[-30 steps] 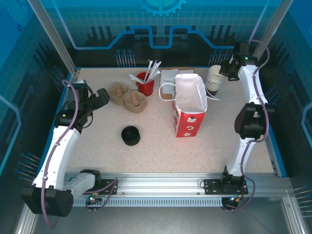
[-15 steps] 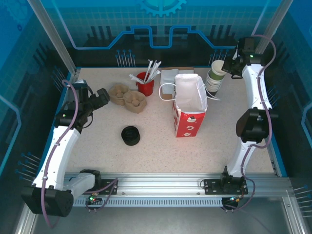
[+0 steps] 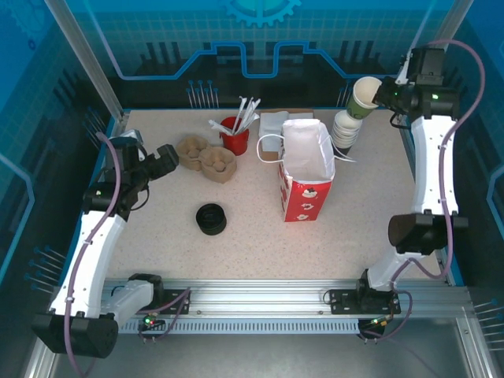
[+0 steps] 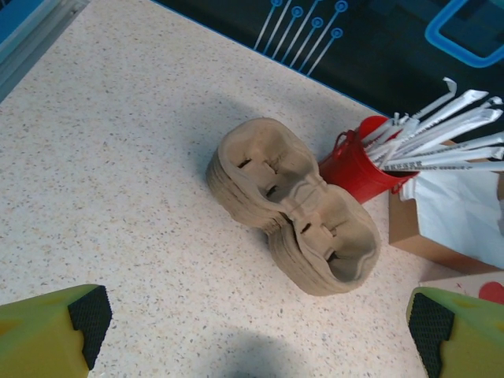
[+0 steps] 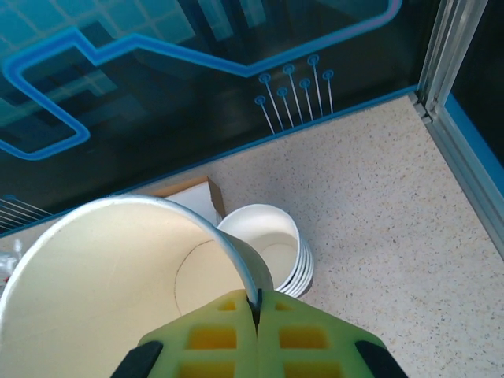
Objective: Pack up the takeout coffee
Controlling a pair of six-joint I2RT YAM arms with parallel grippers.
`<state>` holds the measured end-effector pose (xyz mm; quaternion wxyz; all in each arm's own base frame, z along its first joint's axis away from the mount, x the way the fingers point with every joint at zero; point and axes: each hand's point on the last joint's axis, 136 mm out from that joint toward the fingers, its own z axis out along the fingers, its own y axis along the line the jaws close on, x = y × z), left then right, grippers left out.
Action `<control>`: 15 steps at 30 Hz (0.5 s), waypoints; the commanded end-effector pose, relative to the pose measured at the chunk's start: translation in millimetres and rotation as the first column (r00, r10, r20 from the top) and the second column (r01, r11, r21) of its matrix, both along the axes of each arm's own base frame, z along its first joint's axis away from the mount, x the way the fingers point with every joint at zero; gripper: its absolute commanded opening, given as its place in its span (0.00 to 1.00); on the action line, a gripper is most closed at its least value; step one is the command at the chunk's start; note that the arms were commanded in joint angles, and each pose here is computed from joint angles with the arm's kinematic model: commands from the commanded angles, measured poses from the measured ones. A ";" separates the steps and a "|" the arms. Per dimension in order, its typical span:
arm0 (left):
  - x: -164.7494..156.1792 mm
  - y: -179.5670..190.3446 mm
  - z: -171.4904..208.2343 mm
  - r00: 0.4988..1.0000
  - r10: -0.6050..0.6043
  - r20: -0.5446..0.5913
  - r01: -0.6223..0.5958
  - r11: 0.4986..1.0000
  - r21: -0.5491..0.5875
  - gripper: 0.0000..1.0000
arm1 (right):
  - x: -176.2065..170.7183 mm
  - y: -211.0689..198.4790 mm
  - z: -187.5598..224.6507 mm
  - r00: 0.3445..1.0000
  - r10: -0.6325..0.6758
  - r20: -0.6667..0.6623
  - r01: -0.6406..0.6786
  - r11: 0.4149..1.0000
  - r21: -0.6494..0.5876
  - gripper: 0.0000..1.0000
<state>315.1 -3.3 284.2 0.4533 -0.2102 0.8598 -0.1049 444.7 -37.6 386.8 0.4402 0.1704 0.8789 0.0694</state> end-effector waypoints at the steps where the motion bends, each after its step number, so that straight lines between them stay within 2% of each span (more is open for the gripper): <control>1: -11.0 -15.3 14.3 0.995 -0.094 0.024 0.094 0.995 -0.019 0.98 | -42.1 -2.9 15.2 1.000 0.000 0.010 0.000 1.000 -0.015 0.00; 8: -22.0 -33.4 8.6 0.984 -0.181 0.003 0.180 0.981 -0.066 0.97 | -113.2 -13.9 8.0 0.999 -0.048 0.000 0.048 0.999 -0.020 0.00; 15: -32.3 -57.7 -4.7 0.960 -0.277 -0.037 0.273 0.958 -0.089 0.95 | -179.0 3.4 -33.5 0.997 -0.016 -0.080 0.017 1.000 0.008 0.00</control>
